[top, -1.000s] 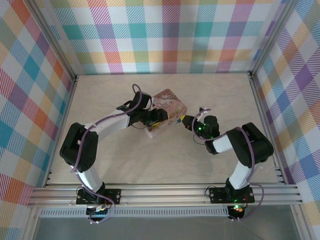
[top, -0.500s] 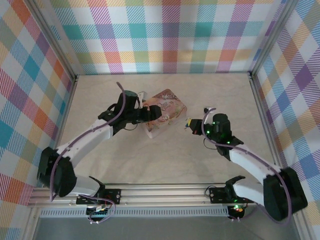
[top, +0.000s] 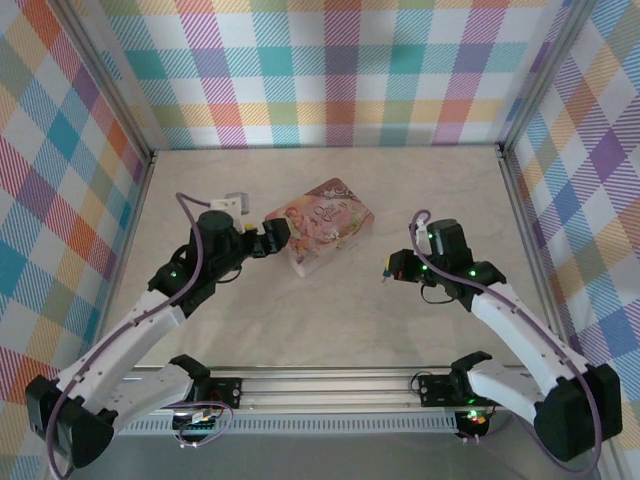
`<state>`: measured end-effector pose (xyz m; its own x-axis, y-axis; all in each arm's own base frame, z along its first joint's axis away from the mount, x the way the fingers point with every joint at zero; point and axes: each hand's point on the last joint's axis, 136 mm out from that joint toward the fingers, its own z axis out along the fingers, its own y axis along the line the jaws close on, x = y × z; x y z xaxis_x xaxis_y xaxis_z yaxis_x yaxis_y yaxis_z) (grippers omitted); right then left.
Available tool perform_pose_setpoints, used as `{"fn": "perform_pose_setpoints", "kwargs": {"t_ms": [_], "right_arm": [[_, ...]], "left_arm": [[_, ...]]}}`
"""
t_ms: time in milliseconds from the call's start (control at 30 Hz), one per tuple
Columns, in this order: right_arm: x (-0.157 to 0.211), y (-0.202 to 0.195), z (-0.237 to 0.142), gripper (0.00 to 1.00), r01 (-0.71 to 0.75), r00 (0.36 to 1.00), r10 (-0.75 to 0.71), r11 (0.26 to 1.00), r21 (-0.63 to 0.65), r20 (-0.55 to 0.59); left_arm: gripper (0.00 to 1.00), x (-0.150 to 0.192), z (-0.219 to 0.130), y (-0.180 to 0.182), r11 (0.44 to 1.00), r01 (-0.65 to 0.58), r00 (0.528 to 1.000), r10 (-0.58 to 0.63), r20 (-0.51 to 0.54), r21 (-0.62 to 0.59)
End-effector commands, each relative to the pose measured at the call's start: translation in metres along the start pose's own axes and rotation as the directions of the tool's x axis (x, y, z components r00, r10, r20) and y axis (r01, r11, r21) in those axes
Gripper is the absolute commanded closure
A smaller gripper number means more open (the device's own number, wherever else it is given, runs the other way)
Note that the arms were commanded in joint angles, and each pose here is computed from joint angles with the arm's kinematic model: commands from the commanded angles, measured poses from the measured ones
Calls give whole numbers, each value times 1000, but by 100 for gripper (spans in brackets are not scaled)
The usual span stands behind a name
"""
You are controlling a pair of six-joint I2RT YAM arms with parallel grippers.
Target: Unlock a padlock with a key
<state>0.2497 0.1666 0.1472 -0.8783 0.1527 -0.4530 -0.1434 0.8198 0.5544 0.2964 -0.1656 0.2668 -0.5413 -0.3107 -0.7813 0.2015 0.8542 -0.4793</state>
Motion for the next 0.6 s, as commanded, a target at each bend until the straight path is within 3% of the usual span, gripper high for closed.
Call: {"fn": "perform_pose_setpoints", "kwargs": {"t_ms": [0,567], "right_arm": [[30,-13,7,99,-87,985,94,995,53,-147],[71,-46,63,99,-100,924,154,981,165,-351]], "left_arm": [[2,-9,-13,24,993,-16,997,25,76,-118],[1,-1,-17,42,978,-22,998,33,48,-208]]}}
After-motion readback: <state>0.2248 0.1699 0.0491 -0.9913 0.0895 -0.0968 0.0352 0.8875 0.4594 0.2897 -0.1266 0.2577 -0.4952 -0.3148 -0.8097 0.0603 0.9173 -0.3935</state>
